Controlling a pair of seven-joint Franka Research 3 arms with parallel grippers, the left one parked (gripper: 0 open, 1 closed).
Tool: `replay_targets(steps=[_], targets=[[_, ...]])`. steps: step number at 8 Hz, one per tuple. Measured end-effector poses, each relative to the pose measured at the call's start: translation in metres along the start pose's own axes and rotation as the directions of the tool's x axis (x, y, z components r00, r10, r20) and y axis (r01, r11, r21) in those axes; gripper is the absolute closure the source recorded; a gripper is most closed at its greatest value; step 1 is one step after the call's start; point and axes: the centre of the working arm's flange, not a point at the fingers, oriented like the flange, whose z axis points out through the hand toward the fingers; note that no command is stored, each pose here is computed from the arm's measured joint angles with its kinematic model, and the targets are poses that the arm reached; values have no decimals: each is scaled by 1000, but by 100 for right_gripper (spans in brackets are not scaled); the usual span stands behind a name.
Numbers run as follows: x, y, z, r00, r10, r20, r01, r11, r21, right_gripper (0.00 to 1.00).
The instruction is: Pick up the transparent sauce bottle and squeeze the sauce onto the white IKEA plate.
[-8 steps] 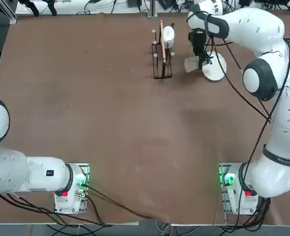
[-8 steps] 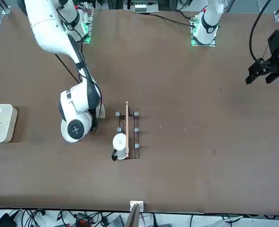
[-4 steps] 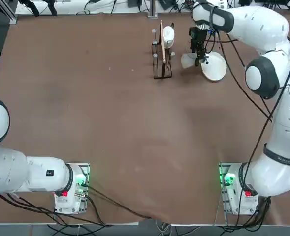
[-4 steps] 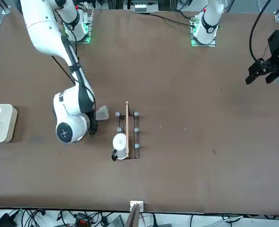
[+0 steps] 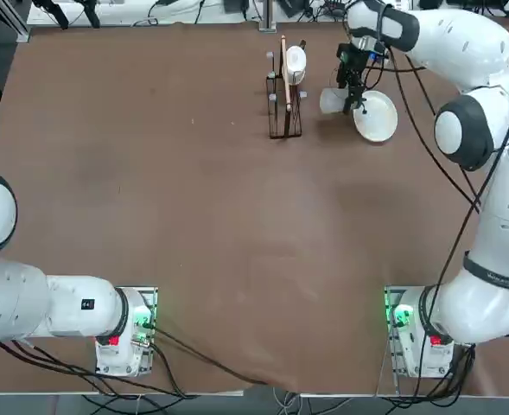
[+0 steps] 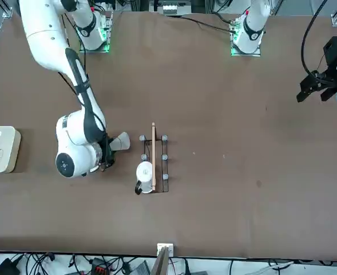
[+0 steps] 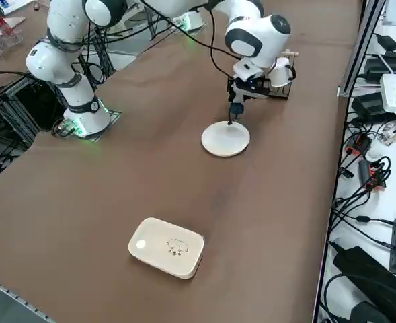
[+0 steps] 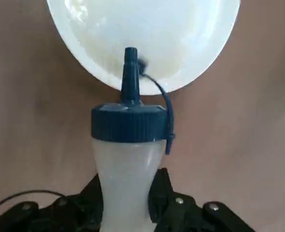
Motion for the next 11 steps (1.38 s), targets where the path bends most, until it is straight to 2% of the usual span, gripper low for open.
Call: replay_targets(steps=[3, 8, 11], targets=[[32, 1, -1, 997, 15, 77, -16, 1000, 22, 57], [82, 8, -12, 992, 20, 122, -26, 998, 49, 57], [119, 18, -1, 989, 1, 149, -6, 999, 37, 57]])
